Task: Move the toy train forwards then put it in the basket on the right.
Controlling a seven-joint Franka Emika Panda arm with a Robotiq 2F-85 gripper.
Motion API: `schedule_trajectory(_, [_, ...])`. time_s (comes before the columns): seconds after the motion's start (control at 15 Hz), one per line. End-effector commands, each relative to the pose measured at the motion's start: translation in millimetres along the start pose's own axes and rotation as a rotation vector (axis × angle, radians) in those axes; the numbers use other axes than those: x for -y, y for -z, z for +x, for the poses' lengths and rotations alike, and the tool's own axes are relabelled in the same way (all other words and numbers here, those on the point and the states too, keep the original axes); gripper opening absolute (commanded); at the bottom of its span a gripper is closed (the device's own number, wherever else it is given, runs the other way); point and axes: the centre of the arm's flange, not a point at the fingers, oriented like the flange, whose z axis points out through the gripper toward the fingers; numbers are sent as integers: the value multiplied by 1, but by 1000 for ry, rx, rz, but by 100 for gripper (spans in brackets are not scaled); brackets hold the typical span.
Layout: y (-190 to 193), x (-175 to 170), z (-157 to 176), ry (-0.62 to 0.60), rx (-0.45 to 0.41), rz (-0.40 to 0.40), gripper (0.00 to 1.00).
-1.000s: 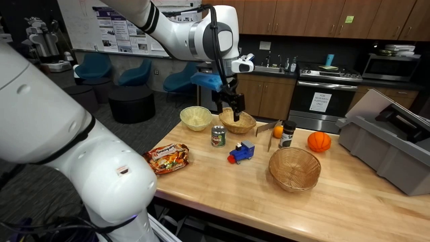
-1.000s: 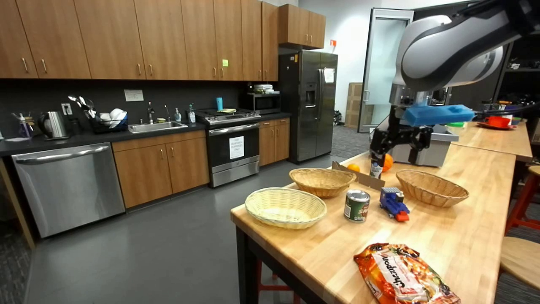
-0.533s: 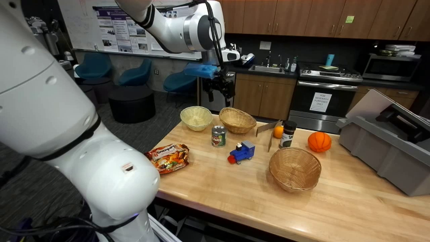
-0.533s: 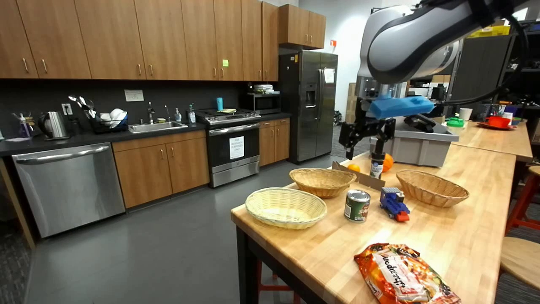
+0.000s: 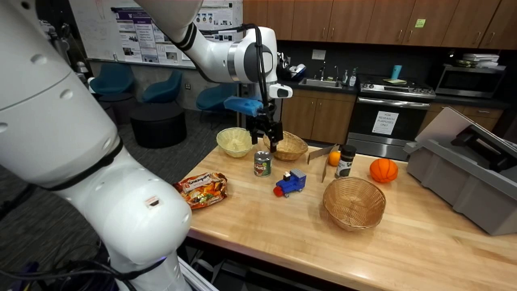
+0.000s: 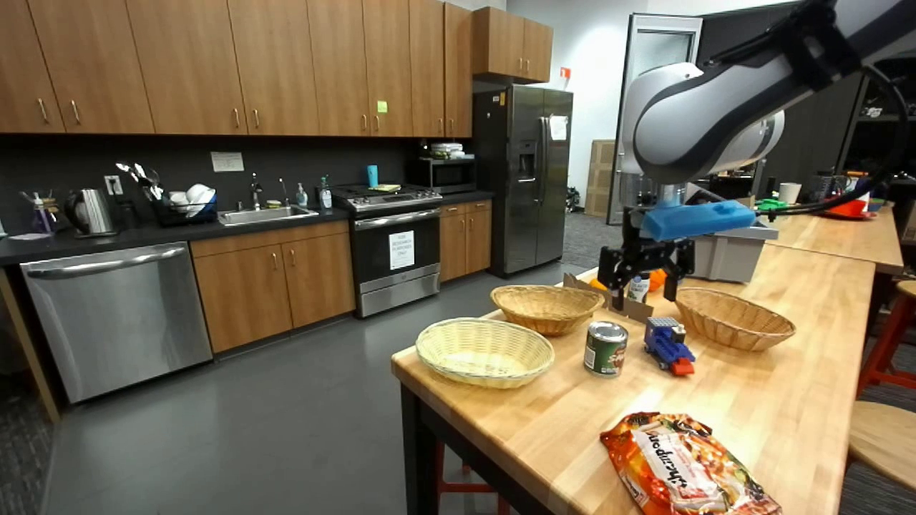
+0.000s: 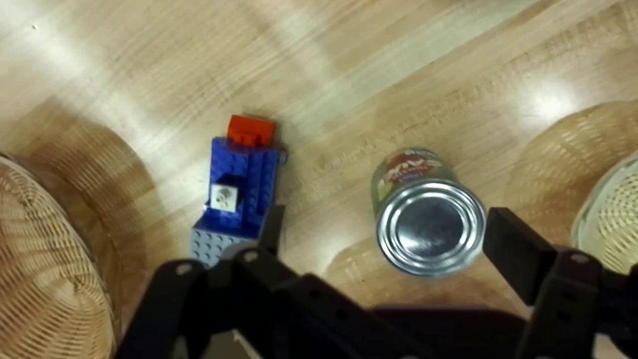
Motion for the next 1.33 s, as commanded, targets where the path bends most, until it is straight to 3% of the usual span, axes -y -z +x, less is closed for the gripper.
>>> schedule_trajectory(0.0, [-19, -34, -22, -62, 35, -1, 100])
schedule_trajectory(0.4, [-40, -72, -43, -125, 90, -1, 100])
schedule_trajectory(1.0, [-3, -35, 21, -68, -127, -41, 100])
schedule_trajectory(1.27, [-21, -30, 28, -105, -167, -32, 100])
